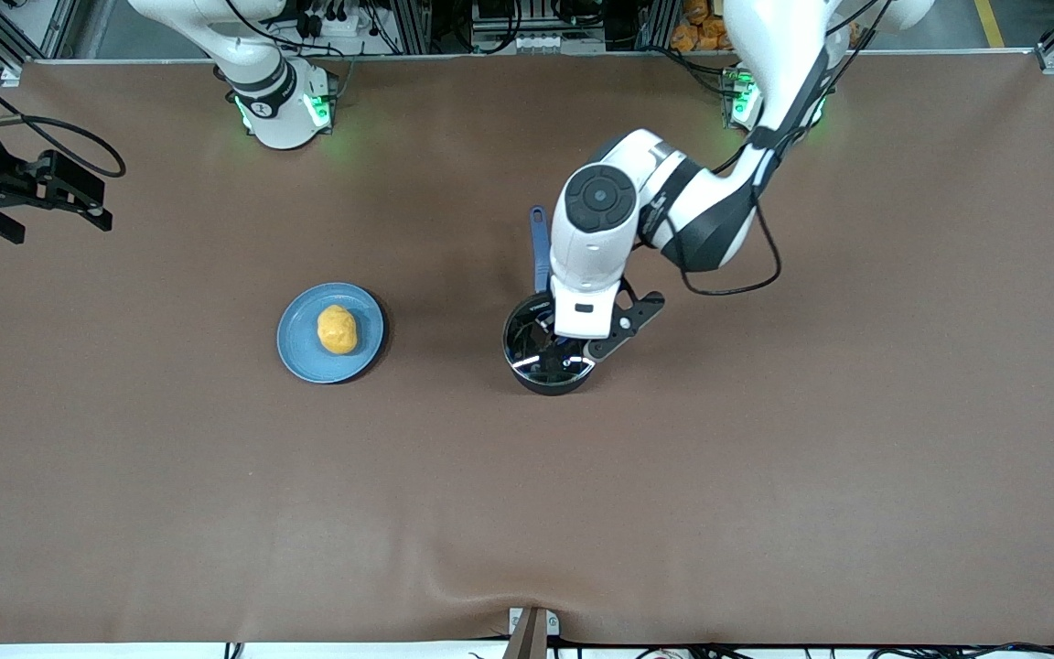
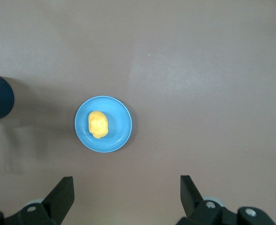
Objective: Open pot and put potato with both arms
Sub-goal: 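Reach the left gripper over the pot to the blue lid knob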
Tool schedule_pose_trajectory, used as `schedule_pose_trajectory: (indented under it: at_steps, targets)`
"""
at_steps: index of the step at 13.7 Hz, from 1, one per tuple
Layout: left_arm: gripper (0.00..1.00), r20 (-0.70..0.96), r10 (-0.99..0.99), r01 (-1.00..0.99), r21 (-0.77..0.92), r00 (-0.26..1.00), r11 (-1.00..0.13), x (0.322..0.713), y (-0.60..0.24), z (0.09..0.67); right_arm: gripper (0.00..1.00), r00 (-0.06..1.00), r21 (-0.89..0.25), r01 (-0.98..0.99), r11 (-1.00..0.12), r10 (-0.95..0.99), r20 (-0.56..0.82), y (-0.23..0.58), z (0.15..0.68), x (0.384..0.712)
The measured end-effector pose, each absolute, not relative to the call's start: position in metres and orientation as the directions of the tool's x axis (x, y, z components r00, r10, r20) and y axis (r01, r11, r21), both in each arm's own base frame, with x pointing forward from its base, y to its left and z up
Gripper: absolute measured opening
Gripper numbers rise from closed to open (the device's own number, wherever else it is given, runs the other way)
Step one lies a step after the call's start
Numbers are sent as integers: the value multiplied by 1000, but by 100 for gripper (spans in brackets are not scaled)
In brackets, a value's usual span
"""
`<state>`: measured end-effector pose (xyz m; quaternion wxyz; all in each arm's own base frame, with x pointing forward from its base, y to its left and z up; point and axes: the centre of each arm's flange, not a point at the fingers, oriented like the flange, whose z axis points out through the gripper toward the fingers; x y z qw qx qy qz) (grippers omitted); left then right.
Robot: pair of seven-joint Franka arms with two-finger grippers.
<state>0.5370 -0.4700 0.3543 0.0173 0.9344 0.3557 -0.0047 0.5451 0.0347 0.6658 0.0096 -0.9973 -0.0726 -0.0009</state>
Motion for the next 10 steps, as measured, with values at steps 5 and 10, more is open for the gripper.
schedule_pose_trajectory:
  at_steps: [5,10]
  targets:
    - [100,-25,694,694,21,720,-719,529,-489,322,100,989,-23,146,-989,145,4,35,666,545]
    - [100,-26,721,721,23,692,-692,530,-492,305,100,989,-24,146,-989,146,4,35,666,545]
